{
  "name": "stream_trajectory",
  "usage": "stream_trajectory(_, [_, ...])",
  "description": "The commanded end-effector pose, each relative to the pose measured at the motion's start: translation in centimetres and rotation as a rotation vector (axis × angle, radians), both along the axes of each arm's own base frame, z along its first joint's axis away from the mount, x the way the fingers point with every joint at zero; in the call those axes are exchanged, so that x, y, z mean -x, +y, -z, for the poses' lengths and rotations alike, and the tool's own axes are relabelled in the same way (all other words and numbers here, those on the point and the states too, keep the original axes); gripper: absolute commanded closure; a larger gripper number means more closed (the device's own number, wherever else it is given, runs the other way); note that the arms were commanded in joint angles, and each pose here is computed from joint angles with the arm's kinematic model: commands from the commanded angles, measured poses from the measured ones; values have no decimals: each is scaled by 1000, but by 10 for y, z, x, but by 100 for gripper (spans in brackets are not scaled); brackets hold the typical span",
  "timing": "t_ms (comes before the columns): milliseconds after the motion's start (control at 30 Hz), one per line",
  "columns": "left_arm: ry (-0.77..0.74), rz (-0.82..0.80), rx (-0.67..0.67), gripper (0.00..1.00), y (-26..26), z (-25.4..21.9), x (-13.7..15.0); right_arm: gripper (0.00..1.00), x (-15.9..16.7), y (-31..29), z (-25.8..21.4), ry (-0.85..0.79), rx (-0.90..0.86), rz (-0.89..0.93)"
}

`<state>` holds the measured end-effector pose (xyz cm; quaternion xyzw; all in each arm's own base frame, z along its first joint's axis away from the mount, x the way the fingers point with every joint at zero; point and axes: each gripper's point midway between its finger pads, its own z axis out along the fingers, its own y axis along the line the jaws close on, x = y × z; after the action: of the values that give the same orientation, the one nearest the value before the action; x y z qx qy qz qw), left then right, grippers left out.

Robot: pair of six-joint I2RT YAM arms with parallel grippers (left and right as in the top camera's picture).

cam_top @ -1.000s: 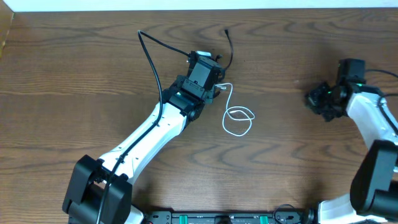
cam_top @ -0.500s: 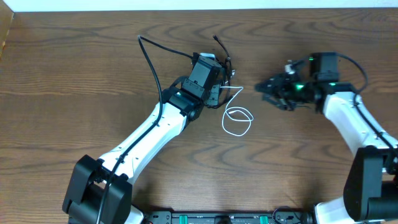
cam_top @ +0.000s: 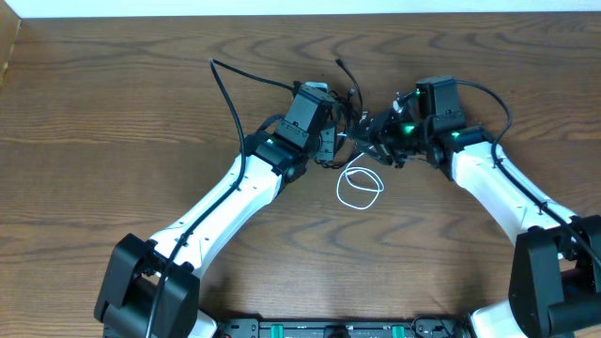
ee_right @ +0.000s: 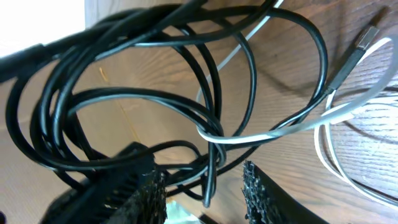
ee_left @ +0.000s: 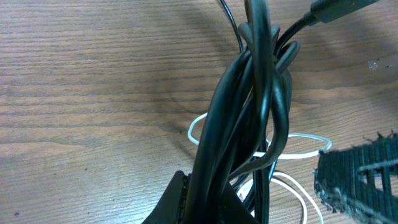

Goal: Untangle cables

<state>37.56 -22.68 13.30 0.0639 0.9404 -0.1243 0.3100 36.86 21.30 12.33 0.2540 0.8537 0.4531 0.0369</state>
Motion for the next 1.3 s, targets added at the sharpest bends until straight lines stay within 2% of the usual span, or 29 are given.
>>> stream_trajectory(0, [-26, 2, 40, 92, -3, -17, 0, 61, -4, -5, 7, 52, 17, 70])
stream_trajectory(1100, [-27, 2, 40, 93, -3, -17, 0, 69, -10, -1, 31, 136, 67, 217])
stream_trajectory(1267, [-26, 2, 40, 92, -3, -16, 0, 77, -18, 9, 38, 126, 28, 196])
